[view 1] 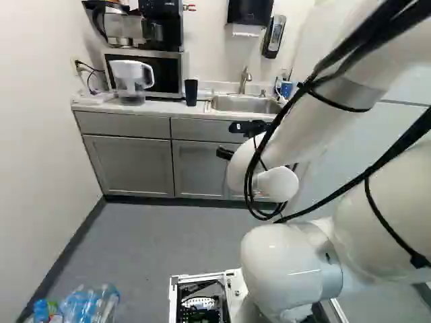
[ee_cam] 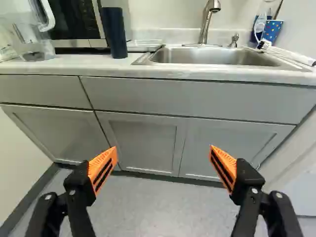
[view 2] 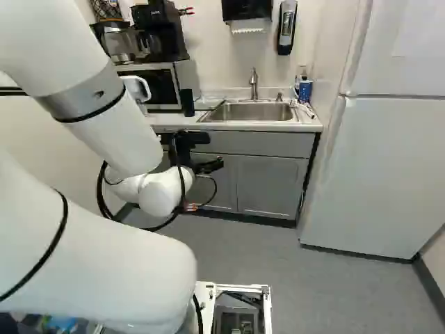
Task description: Rinse the cup and place it in the tray
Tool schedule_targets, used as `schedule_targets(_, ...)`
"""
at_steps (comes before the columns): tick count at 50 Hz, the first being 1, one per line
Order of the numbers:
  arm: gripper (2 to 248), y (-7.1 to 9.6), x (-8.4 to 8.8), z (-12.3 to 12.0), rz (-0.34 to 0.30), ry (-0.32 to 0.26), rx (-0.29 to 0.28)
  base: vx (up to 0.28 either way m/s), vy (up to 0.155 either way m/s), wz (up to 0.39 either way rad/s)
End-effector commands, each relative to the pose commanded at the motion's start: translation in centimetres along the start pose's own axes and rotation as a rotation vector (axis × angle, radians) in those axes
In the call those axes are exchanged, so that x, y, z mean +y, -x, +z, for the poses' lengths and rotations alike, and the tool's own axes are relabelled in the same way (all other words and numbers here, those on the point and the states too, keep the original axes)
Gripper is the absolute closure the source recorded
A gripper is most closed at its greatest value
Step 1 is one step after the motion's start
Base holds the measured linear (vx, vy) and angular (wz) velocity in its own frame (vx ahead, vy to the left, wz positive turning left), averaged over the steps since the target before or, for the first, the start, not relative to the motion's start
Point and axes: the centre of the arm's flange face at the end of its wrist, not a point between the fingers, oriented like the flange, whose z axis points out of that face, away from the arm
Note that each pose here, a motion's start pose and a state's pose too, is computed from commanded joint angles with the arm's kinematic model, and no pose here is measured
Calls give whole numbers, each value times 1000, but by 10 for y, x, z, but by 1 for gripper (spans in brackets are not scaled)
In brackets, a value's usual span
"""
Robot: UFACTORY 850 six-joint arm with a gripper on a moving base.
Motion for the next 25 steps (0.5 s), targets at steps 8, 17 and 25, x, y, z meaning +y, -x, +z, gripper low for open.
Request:
schedule_targets(8,3,0,0,0,0,0,0,0,0,0)
schedule_targets(17,3,0,0,0,0,0,0,0,0,0)
schedule_targets(25,3,0,0,0,0,0,0,0,0,0)
